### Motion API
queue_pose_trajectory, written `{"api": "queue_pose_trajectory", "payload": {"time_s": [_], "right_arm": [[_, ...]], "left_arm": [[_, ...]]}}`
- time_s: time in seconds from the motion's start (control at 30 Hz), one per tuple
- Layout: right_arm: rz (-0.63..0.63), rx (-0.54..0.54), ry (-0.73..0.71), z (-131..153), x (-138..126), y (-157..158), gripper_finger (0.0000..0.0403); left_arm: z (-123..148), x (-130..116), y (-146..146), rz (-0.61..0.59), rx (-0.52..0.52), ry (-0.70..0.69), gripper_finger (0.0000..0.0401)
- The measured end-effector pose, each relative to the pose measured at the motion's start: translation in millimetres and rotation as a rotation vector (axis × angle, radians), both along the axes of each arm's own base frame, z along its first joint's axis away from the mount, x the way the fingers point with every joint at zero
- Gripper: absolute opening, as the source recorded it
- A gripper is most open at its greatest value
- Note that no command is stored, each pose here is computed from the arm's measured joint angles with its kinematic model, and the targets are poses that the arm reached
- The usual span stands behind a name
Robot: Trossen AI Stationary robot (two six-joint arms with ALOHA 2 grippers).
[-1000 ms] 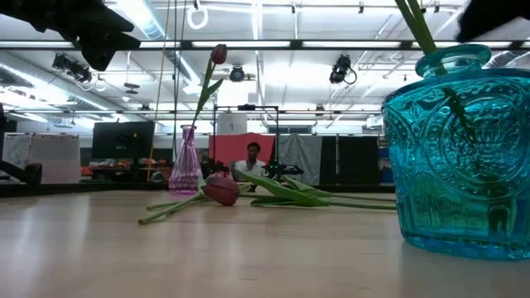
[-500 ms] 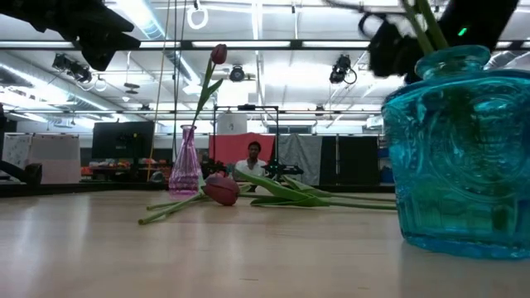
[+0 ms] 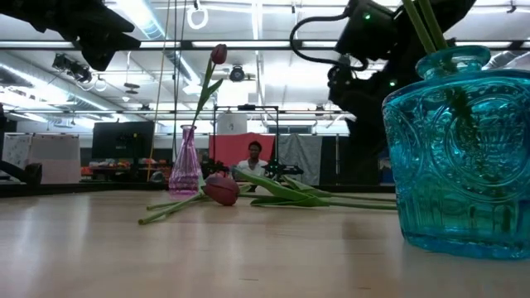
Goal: Sort flowers into vase by color
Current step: Put the white flower into the blue vase
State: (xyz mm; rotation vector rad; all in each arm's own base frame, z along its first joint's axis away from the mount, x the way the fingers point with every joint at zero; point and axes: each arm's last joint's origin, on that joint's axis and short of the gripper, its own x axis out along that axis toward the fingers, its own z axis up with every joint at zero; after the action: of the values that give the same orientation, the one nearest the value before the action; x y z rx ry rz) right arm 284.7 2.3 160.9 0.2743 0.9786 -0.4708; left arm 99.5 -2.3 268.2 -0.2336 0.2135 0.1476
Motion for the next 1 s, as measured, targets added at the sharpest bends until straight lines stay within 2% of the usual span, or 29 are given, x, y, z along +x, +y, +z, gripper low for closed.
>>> {"api": "queue_pose_trajectory", "payload": {"time_s": [0.23,0.47,0.67,0.9,1.0], "right_arm": [[0.003,-0.028,-0.002,-3.3,4.4,-33.3,0.0170],[0.031,0.027,0.070,-21.7,5.2,-49.8,0.0158],[0.054,0.074,0.094,-28.1,4.7,-53.5,0.0122],[0.060,0.134,0.139,-34.2,2.7,-56.3,0.0065],[0.062,0.140,0.141,-33.7,1.9,-56.0,0.0029]], "left_arm": [[0.0,0.0,0.1,0.004,-0.005,-0.001,0.0163],[0.0,0.0,0.1,0.004,-0.005,-0.001,0.0163],[0.0,0.0,0.1,0.004,-0.004,-0.001,0.0163],[0.0,0.0,0.1,0.004,-0.001,0.000,0.0163],[0.0,0.0,0.1,0.006,0.001,0.000,0.0163]]}}
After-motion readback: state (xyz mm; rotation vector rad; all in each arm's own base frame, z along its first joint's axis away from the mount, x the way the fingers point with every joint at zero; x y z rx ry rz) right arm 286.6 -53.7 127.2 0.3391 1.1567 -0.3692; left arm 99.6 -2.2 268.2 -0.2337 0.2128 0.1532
